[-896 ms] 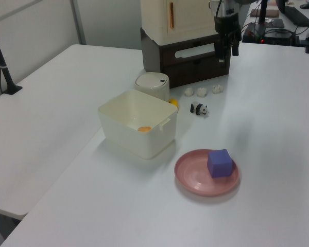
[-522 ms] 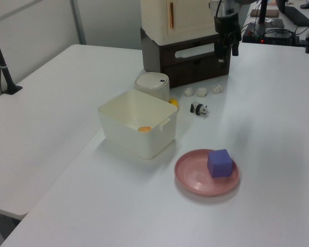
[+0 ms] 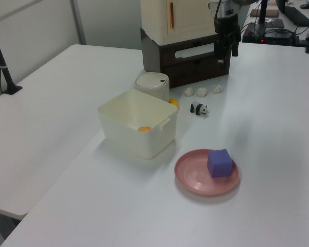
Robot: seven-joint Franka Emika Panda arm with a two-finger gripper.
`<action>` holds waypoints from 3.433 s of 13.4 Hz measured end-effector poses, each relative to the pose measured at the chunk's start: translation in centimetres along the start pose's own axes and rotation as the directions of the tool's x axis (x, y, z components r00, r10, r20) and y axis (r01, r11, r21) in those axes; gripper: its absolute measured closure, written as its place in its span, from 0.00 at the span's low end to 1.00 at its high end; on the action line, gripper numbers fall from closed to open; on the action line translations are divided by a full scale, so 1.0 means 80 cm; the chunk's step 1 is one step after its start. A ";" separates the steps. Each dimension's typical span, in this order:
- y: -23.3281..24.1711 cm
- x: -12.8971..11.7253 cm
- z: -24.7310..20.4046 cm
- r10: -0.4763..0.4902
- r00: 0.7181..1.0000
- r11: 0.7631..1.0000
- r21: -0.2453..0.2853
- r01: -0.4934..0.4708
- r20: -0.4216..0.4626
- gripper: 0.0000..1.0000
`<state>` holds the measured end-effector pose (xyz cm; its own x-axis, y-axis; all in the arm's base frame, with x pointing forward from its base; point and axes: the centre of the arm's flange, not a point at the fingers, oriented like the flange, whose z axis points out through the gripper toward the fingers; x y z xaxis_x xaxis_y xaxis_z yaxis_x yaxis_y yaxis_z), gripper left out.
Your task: Slide open the drawer
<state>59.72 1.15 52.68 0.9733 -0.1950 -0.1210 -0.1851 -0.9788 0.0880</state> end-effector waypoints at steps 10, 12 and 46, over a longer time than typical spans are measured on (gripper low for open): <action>0.016 0.041 0.038 -0.081 0.995 0.997 -0.002 0.081 -0.056 0.13; 0.029 0.052 0.045 -0.068 0.995 0.998 0.000 0.068 -0.078 0.23; 0.128 0.138 0.081 -0.768 0.638 0.617 -0.331 0.714 -0.055 0.70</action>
<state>67.67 -11.40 45.82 0.7709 0.6305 -0.0904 0.6254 -0.7224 0.2951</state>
